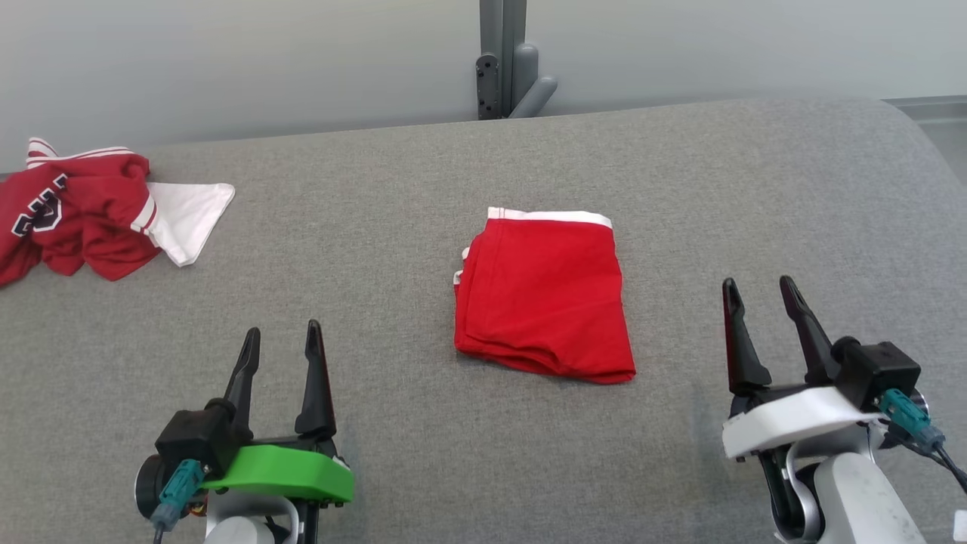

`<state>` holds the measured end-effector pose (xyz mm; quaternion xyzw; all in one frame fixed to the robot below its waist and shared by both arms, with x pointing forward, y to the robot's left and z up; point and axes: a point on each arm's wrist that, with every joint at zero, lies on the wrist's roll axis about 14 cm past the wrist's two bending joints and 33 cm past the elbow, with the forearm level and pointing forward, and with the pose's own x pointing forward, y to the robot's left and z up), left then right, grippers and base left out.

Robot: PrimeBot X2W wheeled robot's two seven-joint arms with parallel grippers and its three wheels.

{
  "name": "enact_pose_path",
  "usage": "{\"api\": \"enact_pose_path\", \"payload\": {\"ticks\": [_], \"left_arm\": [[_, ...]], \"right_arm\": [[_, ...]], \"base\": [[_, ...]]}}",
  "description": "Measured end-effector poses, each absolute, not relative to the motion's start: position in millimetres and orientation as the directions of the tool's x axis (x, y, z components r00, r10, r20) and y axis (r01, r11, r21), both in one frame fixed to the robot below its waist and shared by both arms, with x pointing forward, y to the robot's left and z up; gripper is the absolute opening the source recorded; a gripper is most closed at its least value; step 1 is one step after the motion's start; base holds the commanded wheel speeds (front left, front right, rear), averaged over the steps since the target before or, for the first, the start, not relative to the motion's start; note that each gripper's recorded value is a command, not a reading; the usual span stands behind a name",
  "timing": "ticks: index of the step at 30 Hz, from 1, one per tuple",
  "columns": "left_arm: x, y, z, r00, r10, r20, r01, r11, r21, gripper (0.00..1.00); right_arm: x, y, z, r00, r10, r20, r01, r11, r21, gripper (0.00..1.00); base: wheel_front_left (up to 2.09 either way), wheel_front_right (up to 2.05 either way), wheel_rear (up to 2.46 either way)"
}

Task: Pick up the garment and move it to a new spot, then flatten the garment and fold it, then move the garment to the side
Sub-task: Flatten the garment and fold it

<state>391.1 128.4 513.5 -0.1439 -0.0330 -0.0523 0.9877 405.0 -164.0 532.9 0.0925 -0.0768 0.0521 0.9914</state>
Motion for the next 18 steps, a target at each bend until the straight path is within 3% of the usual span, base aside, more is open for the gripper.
{"api": "enact_pose_path", "payload": {"ticks": [18], "left_arm": [[372, 136, 492, 0.997, -0.076, 0.021, 0.079, 0.961, -0.264, 1.0]], "right_arm": [[377, -174, 524, 0.988, 0.058, 0.142, -0.084, 0.98, 0.182, 1.0]], "base": [[0.0, 0.0, 0.0]]}}
